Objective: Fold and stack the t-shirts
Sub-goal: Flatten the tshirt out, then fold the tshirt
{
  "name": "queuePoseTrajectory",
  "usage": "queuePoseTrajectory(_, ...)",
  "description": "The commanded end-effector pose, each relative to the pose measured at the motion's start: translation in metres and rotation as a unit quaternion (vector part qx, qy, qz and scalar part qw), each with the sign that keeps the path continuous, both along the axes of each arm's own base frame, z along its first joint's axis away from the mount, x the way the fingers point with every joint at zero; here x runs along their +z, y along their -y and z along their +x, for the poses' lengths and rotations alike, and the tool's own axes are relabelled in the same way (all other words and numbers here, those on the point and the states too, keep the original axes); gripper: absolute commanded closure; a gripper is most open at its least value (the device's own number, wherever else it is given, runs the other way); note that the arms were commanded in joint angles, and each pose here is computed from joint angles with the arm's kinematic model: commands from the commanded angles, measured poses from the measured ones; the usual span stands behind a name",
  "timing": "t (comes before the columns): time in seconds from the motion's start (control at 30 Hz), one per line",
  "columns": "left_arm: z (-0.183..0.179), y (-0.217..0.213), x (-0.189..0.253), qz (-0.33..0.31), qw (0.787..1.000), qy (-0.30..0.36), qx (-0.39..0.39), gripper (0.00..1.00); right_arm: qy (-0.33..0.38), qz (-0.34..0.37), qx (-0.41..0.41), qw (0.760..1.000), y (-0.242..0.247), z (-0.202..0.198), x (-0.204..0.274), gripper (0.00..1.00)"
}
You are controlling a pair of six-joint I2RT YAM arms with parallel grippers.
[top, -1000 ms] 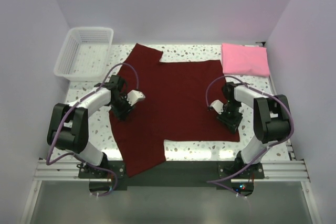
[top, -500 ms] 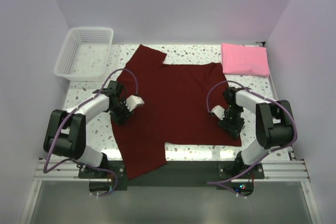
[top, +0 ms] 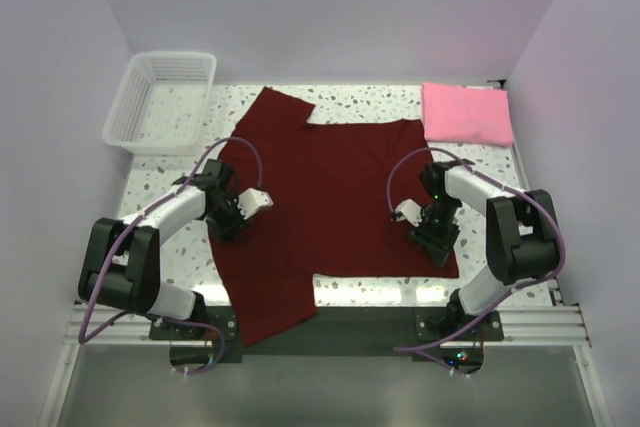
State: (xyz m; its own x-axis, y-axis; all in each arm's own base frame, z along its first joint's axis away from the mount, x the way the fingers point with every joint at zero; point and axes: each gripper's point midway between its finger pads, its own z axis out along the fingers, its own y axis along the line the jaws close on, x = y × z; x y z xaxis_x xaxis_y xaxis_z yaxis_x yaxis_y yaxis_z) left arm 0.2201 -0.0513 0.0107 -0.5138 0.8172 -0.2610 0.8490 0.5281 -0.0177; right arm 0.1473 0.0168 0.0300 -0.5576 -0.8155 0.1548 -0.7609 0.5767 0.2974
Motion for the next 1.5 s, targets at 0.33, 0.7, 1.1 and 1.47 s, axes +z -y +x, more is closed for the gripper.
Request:
queuePoseTrajectory(0.33,0.175,0.069,0.160,-0.166,0.963,0.208,0.037,0.49,0.327,0.114,-0.146,0.927,-0.050,0.245,0.115,0.45)
queuePoseTrajectory(0.7,0.272,0.100,0.190,-0.247,0.928,0.257,0.110,0.48,0.457,0.083,-0.286,0.838,-0.029,0.426,0.092,0.67)
queuePoseTrajectory(1.1,0.282,0.098,0.168,-0.236,0.930,0.256,0.119,0.48,0.485,0.032,-0.305,0.819,-0.002,0.467,0.038,0.69)
queuePoseTrajectory(1.47,0.287,0.101,0.165,-0.245,0.928,0.252,0.123,0.48,0.440,0.018,-0.331,0.835,0.006,0.457,0.004,0.64)
